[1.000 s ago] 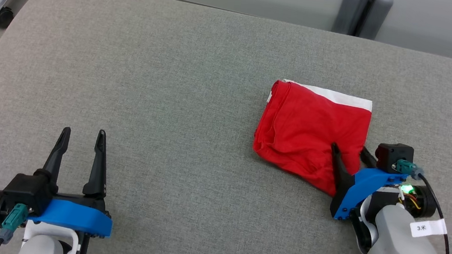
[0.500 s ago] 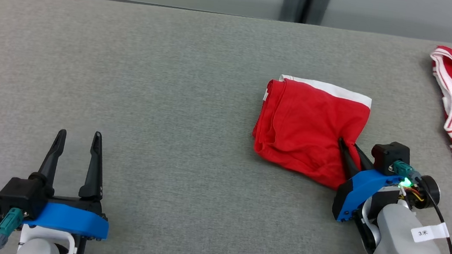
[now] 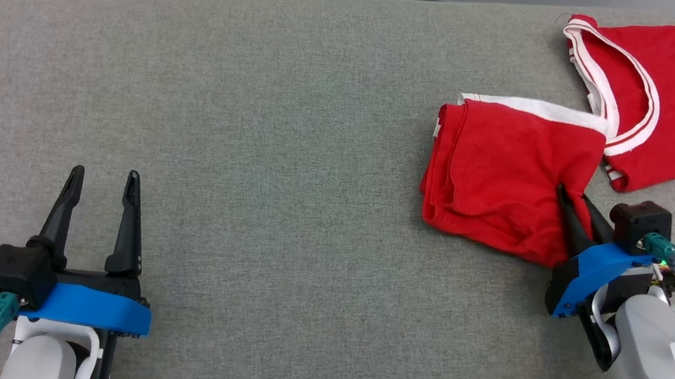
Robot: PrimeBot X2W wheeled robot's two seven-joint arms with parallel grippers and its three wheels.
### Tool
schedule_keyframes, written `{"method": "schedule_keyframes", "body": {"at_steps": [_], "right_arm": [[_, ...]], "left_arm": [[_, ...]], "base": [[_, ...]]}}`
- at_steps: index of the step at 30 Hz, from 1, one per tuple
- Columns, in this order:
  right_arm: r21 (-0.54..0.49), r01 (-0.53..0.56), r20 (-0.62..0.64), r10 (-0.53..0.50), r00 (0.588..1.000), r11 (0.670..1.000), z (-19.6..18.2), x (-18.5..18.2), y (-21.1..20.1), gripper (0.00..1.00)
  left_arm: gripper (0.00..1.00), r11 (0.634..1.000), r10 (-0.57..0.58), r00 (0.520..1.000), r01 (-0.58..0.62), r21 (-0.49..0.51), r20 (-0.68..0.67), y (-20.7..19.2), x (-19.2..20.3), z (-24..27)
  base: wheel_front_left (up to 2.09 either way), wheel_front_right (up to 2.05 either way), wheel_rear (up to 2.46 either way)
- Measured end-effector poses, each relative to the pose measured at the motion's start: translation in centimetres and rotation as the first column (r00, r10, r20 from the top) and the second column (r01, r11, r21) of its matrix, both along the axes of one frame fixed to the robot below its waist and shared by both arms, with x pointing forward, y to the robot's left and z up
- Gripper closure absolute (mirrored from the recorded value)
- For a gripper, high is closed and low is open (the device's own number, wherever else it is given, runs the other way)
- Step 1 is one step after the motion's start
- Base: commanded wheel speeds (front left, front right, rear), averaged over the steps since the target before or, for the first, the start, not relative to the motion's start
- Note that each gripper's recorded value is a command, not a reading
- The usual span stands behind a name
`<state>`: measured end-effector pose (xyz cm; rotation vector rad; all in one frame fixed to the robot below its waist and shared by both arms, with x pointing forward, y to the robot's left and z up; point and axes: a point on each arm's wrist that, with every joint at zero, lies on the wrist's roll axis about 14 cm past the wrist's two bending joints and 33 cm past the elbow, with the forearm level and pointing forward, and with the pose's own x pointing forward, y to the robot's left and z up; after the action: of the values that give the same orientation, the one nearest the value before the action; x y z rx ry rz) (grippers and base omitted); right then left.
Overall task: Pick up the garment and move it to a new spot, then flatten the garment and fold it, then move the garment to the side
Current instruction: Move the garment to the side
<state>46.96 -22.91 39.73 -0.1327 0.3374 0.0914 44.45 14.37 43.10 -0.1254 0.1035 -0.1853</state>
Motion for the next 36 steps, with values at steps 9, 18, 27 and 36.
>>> {"method": "schedule_keyframes", "body": {"at_steps": [9, 18, 27, 36], "right_arm": [[-0.113, -0.032, 0.048, 0.038, 0.998, 0.993, 3.0, 4.3, -2.0, 1.0], [-0.288, 0.02, 0.002, -0.02, 1.0, 0.957, 5.1, 7.8, -9.0, 1.0], [-0.41, 0.099, -0.03, -0.122, 0.992, 0.907, 7.7, 9.5, -15.5, 1.0], [-0.437, 0.127, -0.054, -0.167, 0.984, 0.89, 8.5, 10.0, -17.2, 1.0]], "left_arm": [[0.0, 1.0, -0.001, 1.0, 0.001, 0.0, -0.011, 0.2, 0.7, -0.8], [0.0, 1.0, 0.004, 0.999, -0.004, 0.01, -0.042, 0.9, 1.6, -2.7], [0.0, 1.0, 0.012, 0.999, -0.011, 0.012, -0.044, 1.3, 2.6, -3.4], [0.0, 1.0, 0.007, 0.999, -0.007, 0.001, -0.047, 0.9, 3.1, -3.9]], "base": [[0.0, 0.0, 0.0], [0.0, 0.0, 0.0], [0.0, 0.0, 0.0], [0.0, 0.0, 0.0]]}}
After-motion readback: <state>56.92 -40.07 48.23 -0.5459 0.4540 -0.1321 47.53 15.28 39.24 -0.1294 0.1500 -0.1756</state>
